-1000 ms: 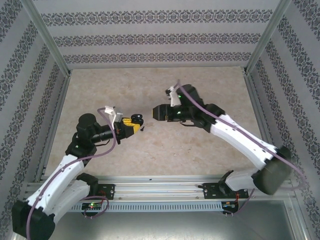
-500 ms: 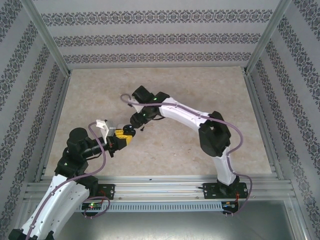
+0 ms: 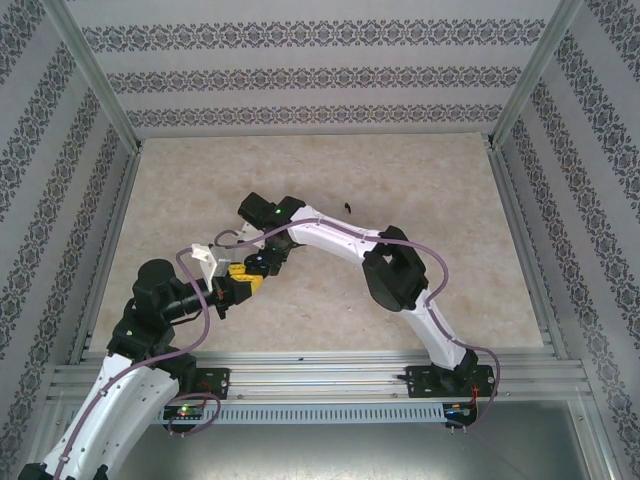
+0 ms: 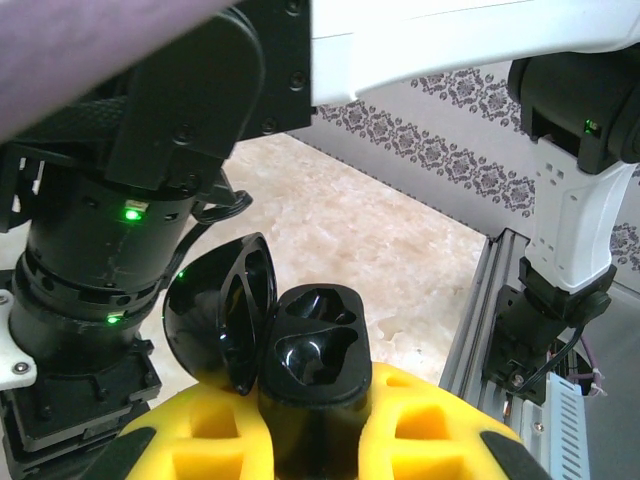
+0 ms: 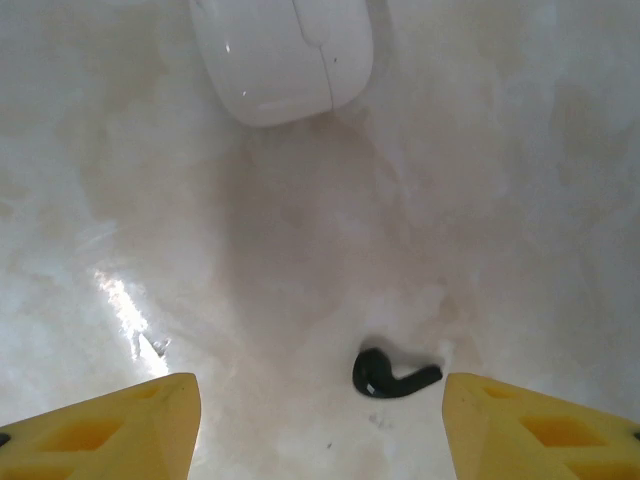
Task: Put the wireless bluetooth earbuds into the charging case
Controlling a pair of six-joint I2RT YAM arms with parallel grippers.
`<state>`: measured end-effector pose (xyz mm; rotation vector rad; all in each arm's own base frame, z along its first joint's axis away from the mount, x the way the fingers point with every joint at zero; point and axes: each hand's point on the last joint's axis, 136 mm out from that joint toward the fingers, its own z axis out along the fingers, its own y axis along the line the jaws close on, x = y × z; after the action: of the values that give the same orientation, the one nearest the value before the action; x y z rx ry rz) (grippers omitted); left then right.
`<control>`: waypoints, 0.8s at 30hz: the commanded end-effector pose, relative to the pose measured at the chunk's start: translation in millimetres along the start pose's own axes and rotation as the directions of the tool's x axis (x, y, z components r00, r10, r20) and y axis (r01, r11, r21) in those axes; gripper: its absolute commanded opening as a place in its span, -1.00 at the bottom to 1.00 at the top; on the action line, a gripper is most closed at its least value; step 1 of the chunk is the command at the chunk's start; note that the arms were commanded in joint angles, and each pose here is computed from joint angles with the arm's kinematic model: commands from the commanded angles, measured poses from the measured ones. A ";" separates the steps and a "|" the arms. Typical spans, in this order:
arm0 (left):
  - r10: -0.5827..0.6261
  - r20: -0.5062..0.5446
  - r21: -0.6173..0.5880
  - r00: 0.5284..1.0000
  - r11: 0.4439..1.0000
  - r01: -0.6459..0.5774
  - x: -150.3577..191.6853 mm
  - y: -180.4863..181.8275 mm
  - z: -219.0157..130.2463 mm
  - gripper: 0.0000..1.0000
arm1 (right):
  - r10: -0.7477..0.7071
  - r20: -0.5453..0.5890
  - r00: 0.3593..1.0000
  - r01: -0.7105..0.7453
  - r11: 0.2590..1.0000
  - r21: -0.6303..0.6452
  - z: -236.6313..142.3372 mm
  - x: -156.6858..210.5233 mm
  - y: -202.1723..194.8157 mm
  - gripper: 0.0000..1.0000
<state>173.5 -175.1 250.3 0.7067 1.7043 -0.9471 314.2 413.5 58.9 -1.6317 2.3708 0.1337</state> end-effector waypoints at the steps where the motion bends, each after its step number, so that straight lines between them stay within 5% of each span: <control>1: 0.007 0.000 -0.015 1.000 1.000 -0.007 2.8 4.6 0.0 -1.00 | -0.073 -0.083 0.994 0.072 0.997 -0.013 12.5 11.9 -0.4 0.30; 12: 0.007 0.004 -0.012 1.000 1.000 -0.007 3.5 4.7 0.7 -1.00 | -0.060 -0.188 0.980 0.056 0.998 -0.027 41.3 33.5 -13.9 0.29; 24: 0.000 0.023 -0.004 1.000 1.000 0.001 -2.0 3.7 1.4 -1.00 | 0.035 -0.221 0.975 -0.045 0.998 -0.041 38.4 52.7 -22.7 -0.12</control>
<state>174.5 -175.2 243.5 0.6986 1.7227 -0.9528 319.3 395.2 15.3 -1.7324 2.4877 0.0975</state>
